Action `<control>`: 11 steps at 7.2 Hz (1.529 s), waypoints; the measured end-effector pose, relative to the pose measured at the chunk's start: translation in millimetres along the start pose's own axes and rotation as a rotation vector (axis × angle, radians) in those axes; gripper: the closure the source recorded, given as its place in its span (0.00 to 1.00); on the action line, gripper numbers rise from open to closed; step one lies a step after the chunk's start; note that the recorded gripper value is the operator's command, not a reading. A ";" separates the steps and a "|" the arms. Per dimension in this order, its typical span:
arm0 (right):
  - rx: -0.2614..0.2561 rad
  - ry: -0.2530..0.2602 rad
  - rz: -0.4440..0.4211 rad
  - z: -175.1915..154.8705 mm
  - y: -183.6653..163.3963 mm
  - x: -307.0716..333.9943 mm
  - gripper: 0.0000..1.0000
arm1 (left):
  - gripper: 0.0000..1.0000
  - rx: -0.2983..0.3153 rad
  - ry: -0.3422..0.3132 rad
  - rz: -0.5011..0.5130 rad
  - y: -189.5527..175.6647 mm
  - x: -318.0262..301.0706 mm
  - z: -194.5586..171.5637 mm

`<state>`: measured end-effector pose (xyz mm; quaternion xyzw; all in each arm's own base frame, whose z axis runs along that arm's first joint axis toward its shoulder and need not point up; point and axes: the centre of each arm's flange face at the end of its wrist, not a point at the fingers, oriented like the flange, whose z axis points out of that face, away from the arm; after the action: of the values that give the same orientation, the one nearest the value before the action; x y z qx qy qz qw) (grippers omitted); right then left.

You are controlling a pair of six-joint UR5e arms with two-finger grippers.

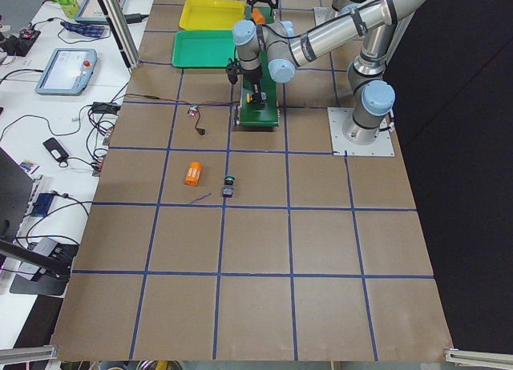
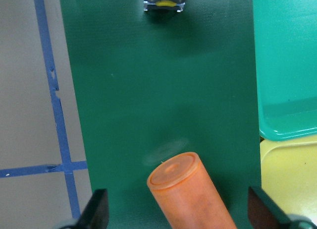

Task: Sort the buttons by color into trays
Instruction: 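Grasp another green button with the left gripper while the right gripper waits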

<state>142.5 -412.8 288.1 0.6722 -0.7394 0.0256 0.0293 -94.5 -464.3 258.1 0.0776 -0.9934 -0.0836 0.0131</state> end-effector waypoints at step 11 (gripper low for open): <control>0.000 0.000 0.000 0.2 0.0 0.1 0.00 | 0.00 0.115 -0.058 0.275 -110.3 -314.5 -5.2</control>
<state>142.5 -412.9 287.9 0.6723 -0.7392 0.0254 0.0292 233.1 -523.3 240.6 -0.0610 -0.9978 -0.0263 -0.0087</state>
